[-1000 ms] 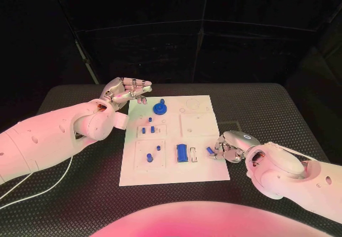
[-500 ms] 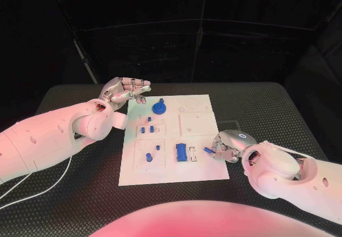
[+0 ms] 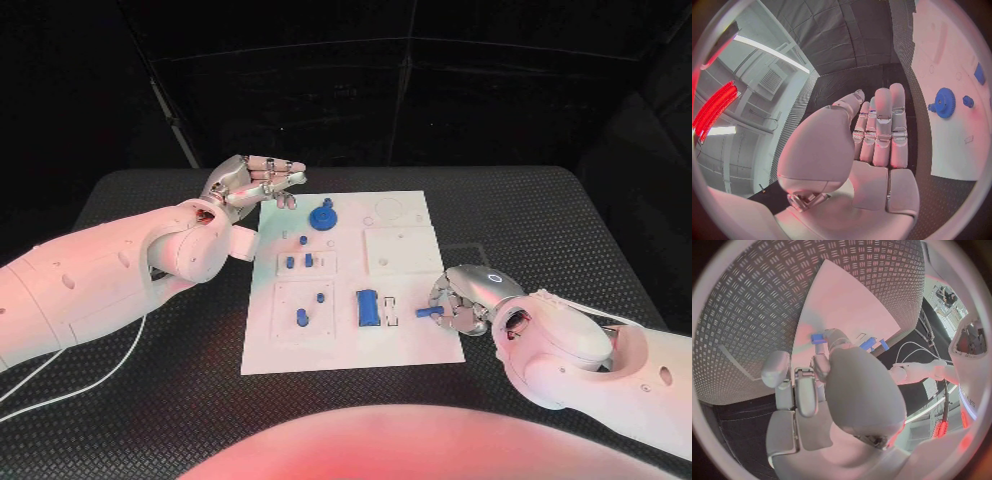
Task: Assemble the parts on the task board
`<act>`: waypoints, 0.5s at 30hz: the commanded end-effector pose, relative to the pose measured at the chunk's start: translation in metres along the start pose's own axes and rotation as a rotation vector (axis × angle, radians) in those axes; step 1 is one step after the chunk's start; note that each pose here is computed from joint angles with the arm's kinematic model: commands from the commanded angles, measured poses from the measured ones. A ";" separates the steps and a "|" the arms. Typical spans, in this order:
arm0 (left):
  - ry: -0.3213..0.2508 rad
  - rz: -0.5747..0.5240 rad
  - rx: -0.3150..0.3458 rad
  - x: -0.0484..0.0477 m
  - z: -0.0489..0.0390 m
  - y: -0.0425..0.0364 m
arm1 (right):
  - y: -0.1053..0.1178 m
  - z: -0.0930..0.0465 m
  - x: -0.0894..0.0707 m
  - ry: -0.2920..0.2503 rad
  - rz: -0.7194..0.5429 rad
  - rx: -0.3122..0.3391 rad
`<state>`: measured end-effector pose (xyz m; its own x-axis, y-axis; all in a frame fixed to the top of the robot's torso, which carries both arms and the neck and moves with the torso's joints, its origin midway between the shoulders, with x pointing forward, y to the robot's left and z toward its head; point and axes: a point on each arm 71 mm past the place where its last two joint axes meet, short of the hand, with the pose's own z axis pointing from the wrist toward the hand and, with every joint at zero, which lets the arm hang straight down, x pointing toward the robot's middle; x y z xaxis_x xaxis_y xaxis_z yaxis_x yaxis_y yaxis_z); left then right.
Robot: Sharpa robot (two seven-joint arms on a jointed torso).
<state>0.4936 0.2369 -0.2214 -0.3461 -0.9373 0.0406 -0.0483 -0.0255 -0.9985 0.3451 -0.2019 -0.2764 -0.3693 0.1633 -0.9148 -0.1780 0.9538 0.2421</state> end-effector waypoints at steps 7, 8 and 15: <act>0.007 -0.006 0.007 0.0012 0.0001 -0.0015 | 0.006 -0.007 -0.005 -0.076 0.204 -0.008; 0.007 -0.006 0.007 0.0012 0.0001 -0.0015 | 0.006 -0.007 -0.006 -0.080 0.218 -0.011; 0.008 -0.007 0.008 0.0016 0.0002 -0.0014 | 0.012 -0.004 -0.002 -0.056 0.280 -0.016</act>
<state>0.4935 0.2368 -0.2215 -0.3465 -0.9372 0.0409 -0.0487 -0.0256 -0.9985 0.3401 -0.1928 -0.2714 -0.3600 0.3673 -0.8576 -0.1110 0.8959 0.4302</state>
